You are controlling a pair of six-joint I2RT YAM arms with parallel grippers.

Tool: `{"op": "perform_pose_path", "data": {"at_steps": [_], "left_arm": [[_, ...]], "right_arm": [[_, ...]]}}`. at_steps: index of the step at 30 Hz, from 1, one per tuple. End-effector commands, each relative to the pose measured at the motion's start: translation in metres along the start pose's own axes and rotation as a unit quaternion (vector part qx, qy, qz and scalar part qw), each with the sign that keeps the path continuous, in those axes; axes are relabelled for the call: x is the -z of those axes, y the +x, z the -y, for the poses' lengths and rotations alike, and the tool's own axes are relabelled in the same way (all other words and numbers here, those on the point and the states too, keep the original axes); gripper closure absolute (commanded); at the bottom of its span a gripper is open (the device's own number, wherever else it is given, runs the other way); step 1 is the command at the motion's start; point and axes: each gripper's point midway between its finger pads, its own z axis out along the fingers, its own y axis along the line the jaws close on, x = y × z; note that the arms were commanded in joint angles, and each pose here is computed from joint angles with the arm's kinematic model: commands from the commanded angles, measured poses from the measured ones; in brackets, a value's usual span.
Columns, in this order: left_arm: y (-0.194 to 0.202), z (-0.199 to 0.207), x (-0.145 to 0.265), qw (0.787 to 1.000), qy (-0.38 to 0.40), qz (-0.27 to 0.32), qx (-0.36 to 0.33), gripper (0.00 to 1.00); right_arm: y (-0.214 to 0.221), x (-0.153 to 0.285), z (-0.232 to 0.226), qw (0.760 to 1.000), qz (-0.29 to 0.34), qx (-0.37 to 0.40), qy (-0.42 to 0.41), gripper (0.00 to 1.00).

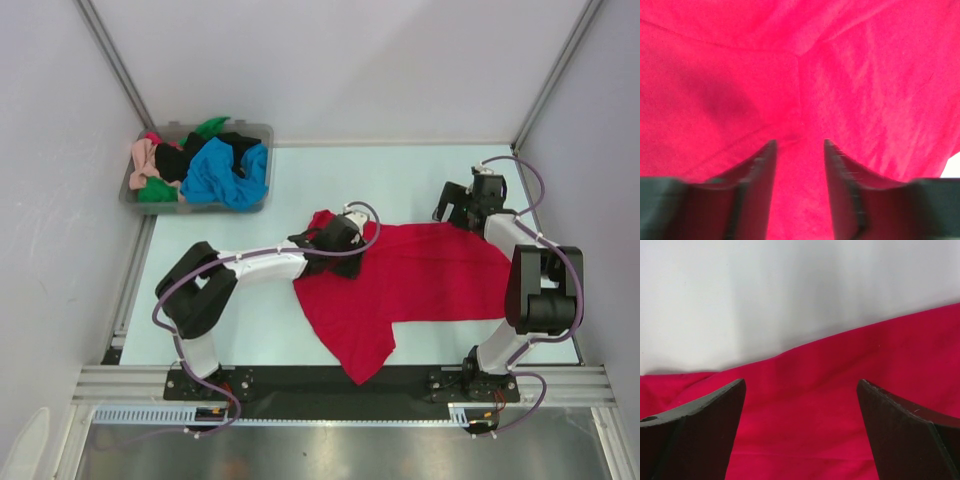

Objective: Fold and stack the t-shirts
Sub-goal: Fold the tshirt

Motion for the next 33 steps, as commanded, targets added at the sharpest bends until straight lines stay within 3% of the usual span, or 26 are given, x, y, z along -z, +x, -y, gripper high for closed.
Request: {"op": "perform_pose_path", "data": {"at_steps": [1,4,5,6,7,10,14,17,23,29,33], "left_arm": [[-0.026,0.008,0.026,0.999,0.003,0.026,-0.023,0.41],[-0.079,-0.012,0.044,0.998,-0.035,0.059,-0.01,0.29],[-0.095,-0.022,0.047,0.996,-0.049,0.068,0.0,0.19],[-0.109,-0.047,0.044,0.995,-0.07,0.071,0.028,0.15],[-0.138,-0.054,0.055,0.992,-0.075,0.09,0.044,0.14],[-0.168,-0.097,0.056,0.985,-0.103,0.111,0.083,0.14],[-0.171,-0.148,0.042,0.98,-0.13,0.095,0.115,0.19],[-0.169,-0.159,0.025,0.98,-0.127,0.081,0.128,0.22],[-0.152,-0.163,-0.018,0.984,-0.116,0.045,0.13,0.29],[-0.145,-0.156,-0.033,0.986,-0.097,0.032,0.129,0.33],[-0.136,-0.158,-0.044,0.987,-0.112,0.023,0.117,0.41]], "right_arm": [[0.002,0.0,0.0,1.0,-0.004,-0.007,0.008,0.0],[-0.002,0.003,0.001,1.0,0.003,-0.005,0.011,0.0],[-0.002,0.004,0.002,1.0,0.004,-0.005,0.015,0.0],[-0.004,0.005,0.002,1.0,0.007,-0.004,0.016,0.0],[-0.004,0.006,0.003,1.0,0.008,-0.007,0.019,0.0],[-0.004,0.005,0.003,1.0,0.008,-0.01,0.02,0.0],[0.002,-0.002,0.001,1.0,-0.006,-0.011,0.02,0.0],[0.008,-0.005,0.008,0.999,-0.022,-0.009,0.035,0.0],[0.011,-0.005,0.023,0.998,-0.031,-0.014,0.055,0.0],[0.005,-0.008,0.039,0.997,-0.036,-0.021,0.07,0.0],[0.008,-0.018,0.041,0.996,-0.05,-0.017,0.075,0.0]]}}
